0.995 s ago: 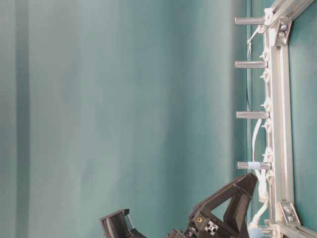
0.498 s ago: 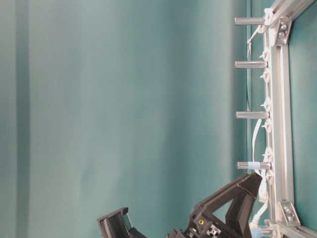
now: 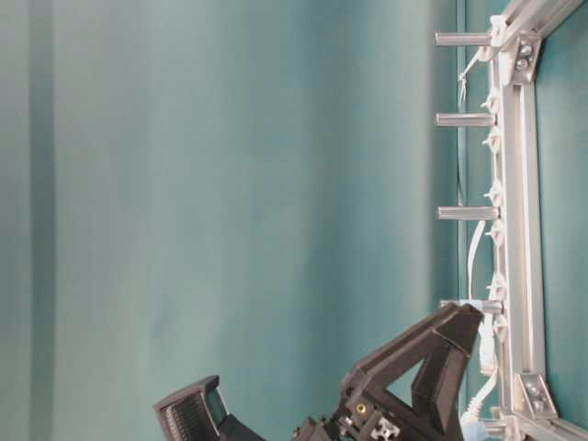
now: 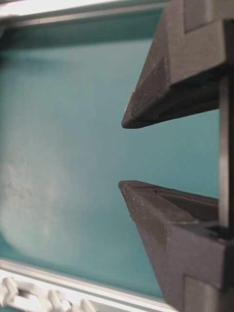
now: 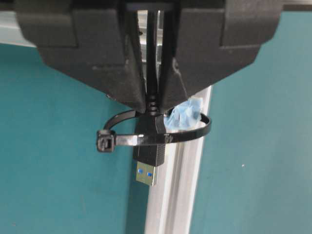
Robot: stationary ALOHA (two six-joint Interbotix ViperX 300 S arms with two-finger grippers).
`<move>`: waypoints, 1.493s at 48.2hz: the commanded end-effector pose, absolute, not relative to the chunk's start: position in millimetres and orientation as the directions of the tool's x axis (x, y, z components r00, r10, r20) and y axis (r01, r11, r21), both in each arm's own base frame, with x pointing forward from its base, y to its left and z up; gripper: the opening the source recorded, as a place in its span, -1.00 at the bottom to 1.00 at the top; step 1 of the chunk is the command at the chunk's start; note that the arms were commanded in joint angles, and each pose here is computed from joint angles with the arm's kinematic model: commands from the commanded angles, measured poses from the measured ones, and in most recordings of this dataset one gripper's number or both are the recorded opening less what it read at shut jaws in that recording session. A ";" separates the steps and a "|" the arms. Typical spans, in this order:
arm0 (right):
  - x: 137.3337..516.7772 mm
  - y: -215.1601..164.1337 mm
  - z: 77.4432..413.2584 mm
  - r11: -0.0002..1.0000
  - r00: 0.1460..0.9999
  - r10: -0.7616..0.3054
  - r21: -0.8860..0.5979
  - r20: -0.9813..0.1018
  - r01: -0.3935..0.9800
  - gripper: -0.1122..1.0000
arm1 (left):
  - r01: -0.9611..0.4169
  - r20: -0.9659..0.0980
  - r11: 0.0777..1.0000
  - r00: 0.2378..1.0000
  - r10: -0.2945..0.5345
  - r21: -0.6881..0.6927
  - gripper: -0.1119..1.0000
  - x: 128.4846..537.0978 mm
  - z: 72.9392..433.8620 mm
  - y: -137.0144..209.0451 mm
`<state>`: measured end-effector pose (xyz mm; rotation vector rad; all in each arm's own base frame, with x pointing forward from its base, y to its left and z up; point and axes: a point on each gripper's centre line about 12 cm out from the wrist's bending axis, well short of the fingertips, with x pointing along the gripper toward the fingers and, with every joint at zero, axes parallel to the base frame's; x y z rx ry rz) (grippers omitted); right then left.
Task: Insert the wire through the string loop located on the right side.
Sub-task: 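Push the USB plug through the black zip-tie loop with right gripper, then reach the left gripper over and grasp the plug past the loop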
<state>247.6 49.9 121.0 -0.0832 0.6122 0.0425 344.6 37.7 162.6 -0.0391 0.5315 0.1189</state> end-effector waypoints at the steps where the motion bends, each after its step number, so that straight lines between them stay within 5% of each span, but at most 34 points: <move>1: 253.0 50.5 127.5 0.996 0.835 0.014 -0.067 -0.550 -0.060 -0.58 | -0.100 -0.477 0.995 0.875 0.082 -0.011 0.09 352.2 174.5 29.2; 33: 253.4 50.1 128.1 0.996 0.839 0.010 -0.069 -0.544 -0.057 -0.59 | 0.086 -0.543 0.989 0.828 -0.138 -0.120 0.10 383.8 157.5 -67.2; 72: 253.3 48.8 128.4 0.996 0.843 0.003 -0.073 -0.537 -0.050 -0.58 | 0.044 -0.544 0.992 0.832 -0.104 -0.122 0.10 442.4 136.1 -59.6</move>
